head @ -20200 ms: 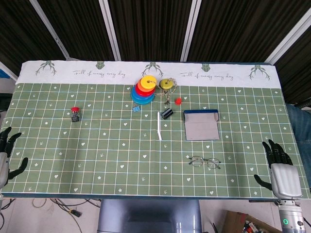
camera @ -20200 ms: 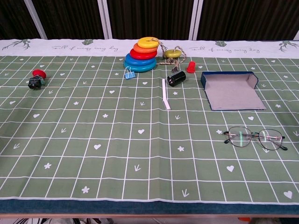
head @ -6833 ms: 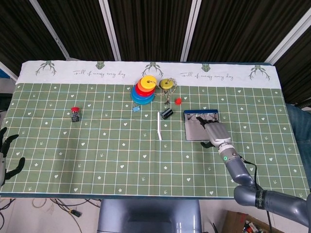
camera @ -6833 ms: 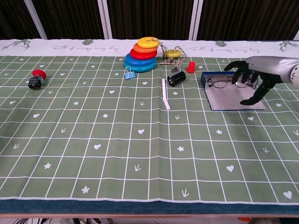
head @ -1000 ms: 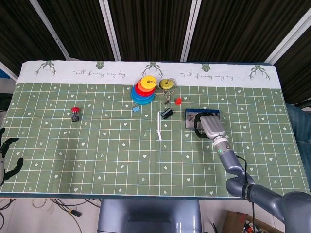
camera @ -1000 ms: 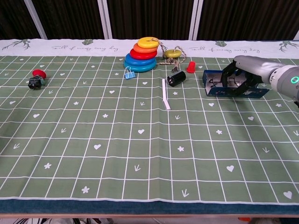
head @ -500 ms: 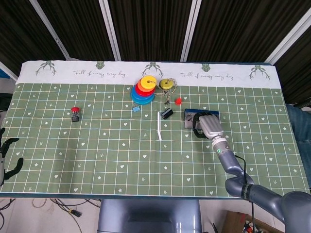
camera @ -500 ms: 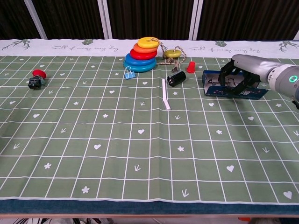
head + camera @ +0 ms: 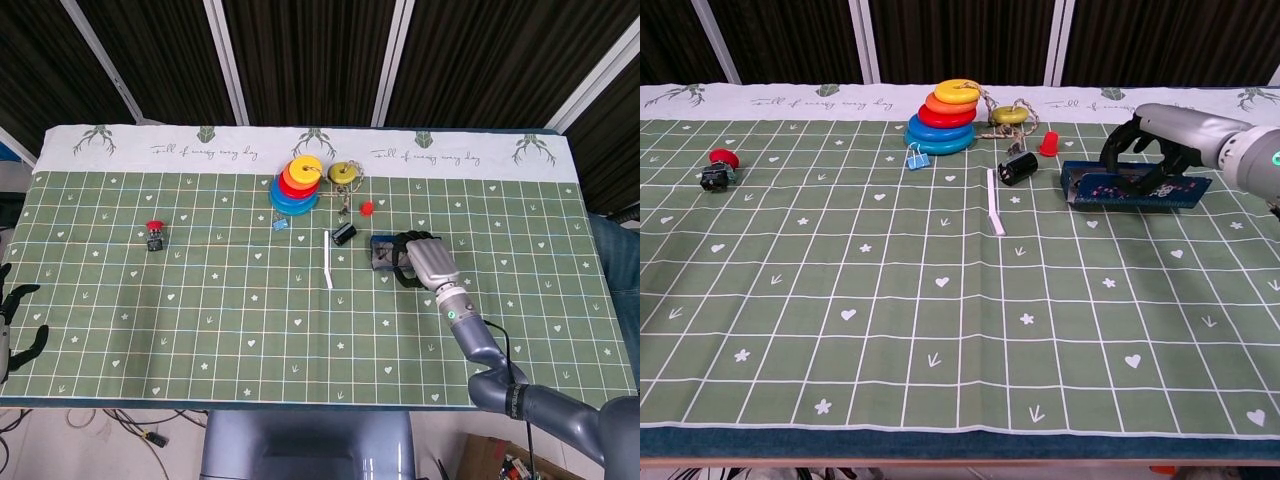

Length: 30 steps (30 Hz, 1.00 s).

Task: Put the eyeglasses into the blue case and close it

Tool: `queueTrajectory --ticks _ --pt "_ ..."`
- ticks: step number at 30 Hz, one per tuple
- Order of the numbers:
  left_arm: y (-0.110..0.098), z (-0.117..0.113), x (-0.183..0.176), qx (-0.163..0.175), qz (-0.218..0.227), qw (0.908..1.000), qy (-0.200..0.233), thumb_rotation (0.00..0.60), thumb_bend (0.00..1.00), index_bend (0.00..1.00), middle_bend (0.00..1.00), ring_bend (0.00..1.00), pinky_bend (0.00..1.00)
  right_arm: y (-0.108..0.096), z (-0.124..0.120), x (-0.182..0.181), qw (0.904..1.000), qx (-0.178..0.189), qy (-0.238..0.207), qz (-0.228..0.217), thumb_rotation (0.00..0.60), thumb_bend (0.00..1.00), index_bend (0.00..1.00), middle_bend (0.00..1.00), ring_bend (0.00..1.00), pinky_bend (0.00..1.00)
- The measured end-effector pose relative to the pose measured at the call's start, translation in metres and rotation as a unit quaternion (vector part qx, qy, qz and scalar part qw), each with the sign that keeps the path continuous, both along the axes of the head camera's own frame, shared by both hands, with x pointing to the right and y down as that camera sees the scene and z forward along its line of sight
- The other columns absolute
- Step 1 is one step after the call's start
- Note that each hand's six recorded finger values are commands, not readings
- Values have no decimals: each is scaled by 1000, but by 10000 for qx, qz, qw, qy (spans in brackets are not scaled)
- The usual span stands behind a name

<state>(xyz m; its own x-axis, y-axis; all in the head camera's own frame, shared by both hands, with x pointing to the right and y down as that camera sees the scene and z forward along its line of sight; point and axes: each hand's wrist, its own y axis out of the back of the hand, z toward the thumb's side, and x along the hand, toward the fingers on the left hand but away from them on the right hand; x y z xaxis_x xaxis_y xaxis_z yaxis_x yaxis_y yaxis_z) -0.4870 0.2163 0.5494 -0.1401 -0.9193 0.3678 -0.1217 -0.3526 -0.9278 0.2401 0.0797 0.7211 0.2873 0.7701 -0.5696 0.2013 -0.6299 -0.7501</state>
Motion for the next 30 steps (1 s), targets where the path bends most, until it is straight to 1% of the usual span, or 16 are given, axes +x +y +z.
queueTrajectory --ticks 6,11,18,22,30 --pt "0 0 0 -4 -2 10000 4 600 343 255 0 0 0 4 -10 -9 9998 -117 -19 -166 600 536 704 268 213 201" --pt "0 0 0 0 -10 10000 10 600 344 255 0 0 0 3 -12 -18 9993 -204 57 -309 600 536 710 260 213 201" --pt "-1 0 -1 -5 -17 10000 20 600 344 255 0 0 0 -8 -9 -33 9989 -322 84 -344 600 536 711 253 213 201" --pt "-1 0 -1 -9 -22 10000 23 600 343 256 0 0 0 -19 -10 -39 9991 -262 83 -327 600 536 711 252 213 201" --pt "0 -1 -1 -6 -23 10000 22 600 344 255 0 0 0 -30 -1 -37 9990 -344 207 -186 600 536 711 251 213 202"
